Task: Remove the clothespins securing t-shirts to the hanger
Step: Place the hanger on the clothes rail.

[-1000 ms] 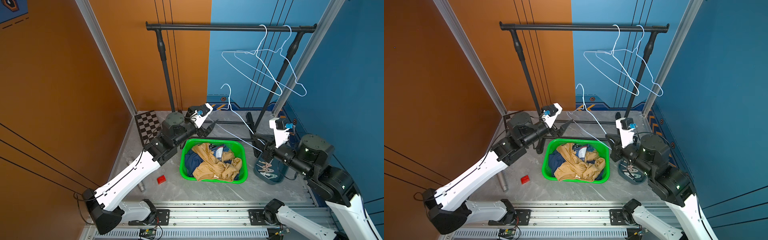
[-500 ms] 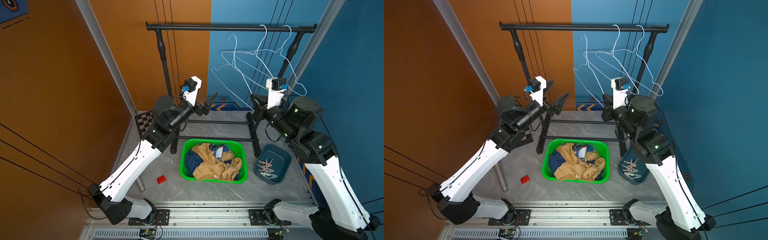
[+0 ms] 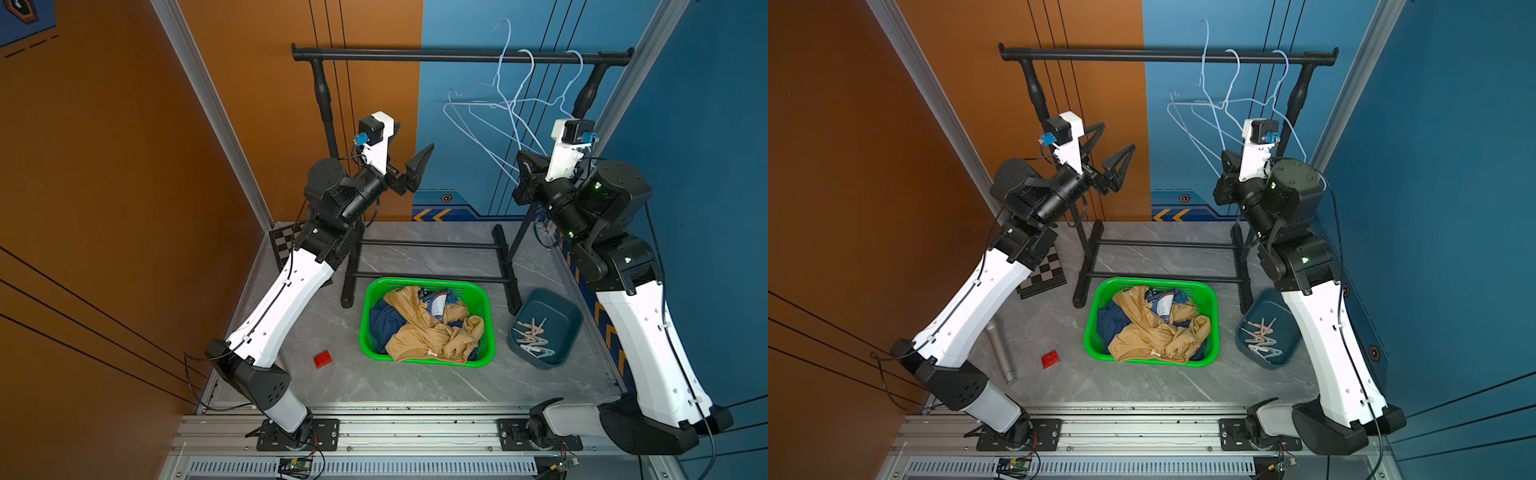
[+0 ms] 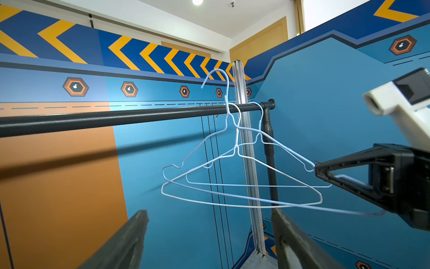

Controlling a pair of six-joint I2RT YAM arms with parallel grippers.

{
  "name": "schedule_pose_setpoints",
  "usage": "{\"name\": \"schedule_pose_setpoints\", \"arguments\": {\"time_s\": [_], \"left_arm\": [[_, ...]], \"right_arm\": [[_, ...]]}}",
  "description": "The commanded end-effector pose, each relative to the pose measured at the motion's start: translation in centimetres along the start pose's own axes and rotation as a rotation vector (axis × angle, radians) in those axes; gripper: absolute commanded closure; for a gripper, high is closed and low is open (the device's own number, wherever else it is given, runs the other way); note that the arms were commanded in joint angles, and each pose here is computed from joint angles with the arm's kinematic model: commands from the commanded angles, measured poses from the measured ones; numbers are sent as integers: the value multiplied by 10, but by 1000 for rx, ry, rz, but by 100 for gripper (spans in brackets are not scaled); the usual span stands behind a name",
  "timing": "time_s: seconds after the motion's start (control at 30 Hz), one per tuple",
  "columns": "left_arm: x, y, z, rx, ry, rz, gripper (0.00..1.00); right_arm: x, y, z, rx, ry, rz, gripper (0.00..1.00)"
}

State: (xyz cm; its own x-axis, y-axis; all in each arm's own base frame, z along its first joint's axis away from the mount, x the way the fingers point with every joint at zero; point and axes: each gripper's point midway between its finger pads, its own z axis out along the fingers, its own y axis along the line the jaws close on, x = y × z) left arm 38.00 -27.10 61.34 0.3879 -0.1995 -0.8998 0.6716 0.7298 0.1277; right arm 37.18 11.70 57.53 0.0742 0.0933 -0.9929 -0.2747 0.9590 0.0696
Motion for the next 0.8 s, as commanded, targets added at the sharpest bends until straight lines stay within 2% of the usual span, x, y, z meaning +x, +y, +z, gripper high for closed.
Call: {"name": "schedule_pose_setpoints", "arguments": {"time_s": [0.0,0.23,0.4,0.43,0.47,0.53,0.77], "left_arm": [[-14,-3,4,56,-57,-1,15],[-14,-1,10,75,-86,0,15],[-16,2,9,82,-108,-12,15],[-18,0,9,98,-122,-18,15],[-21,0,8,104,-136,-26,15],[-24,-2,7,119,-154,-37,15],[-24,1,0,99,-146,-37,15]], "right_arm": [[-7,-1,9,-31,-28,39,100],[19,5,18,-70,37,50,100],[22,10,12,-88,41,44,100],[22,9,11,-80,43,46,97],[21,9,9,-76,41,50,87],[19,9,5,-76,40,48,72],[13,11,-16,-74,37,16,45]]}}
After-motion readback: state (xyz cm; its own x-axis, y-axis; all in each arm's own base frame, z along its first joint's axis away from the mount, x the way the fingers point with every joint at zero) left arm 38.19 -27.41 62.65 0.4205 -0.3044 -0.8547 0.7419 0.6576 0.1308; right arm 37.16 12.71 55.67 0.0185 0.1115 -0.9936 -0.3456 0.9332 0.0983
